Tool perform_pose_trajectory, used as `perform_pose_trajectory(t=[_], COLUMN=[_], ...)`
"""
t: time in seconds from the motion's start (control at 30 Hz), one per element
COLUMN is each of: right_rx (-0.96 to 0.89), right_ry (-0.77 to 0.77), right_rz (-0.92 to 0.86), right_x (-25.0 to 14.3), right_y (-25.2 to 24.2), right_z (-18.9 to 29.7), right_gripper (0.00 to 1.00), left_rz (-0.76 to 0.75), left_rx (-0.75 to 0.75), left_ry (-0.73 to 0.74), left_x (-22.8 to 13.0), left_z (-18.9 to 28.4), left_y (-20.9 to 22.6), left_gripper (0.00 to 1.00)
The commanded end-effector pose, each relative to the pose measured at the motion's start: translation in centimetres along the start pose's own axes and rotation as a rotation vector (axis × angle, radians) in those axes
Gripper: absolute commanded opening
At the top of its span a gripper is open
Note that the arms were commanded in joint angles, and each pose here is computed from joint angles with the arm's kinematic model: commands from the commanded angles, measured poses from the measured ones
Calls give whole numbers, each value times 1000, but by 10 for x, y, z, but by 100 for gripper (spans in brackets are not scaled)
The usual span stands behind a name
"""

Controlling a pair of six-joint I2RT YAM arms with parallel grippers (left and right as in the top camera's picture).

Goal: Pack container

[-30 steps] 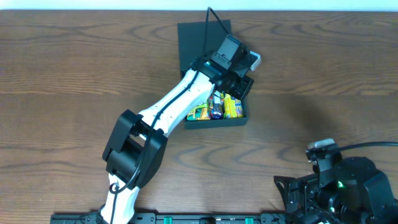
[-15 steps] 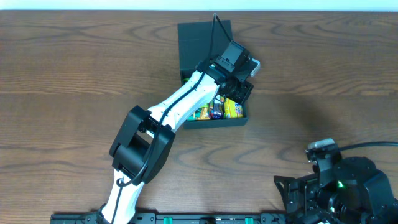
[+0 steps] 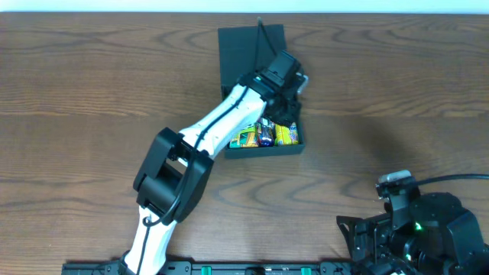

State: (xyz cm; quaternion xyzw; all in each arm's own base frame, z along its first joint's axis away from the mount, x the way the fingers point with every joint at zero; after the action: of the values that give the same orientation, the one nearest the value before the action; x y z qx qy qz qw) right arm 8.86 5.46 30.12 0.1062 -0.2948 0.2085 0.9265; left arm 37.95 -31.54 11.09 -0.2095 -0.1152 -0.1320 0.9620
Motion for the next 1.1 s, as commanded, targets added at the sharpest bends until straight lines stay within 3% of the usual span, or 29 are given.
perform_pose_trajectory(t=[0.0, 0.3, 0.57, 0.73, 1.07], right_rx=[-6, -6, -6, -6, -6], right_ry=[-13, -13, -12, -12, -12], right_rz=[11, 11, 11, 11, 11], right_x=[2, 2, 2, 2, 2], right_y=[-1, -1, -1, -1, -1], right_z=[3, 3, 3, 3, 3], right_gripper=[99, 99, 99, 99, 99], left_rz=[45, 40, 58, 169, 365], left_rx=[36, -2, 120, 151, 162], left_ry=[-19, -160, -385, -443, -434], left_x=[6, 30, 50, 62, 71], left_z=[4, 59, 139, 177, 186], left_y=[16, 10, 21, 75, 184], left_gripper=[6, 6, 6, 6, 6])
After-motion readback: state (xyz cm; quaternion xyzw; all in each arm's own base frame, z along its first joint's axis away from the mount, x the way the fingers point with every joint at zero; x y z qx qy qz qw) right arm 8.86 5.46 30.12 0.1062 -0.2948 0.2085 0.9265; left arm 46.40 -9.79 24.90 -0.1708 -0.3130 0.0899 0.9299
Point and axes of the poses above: each gripper's point midway between its finger pads, its own z axis back along the fingers, its own y axis along the line the jaws close on, x = y × z, the point moved 5 cm from there along z, back along the fingers, and after that the axes turned 14 degrees about z, right-handed, at the moved point
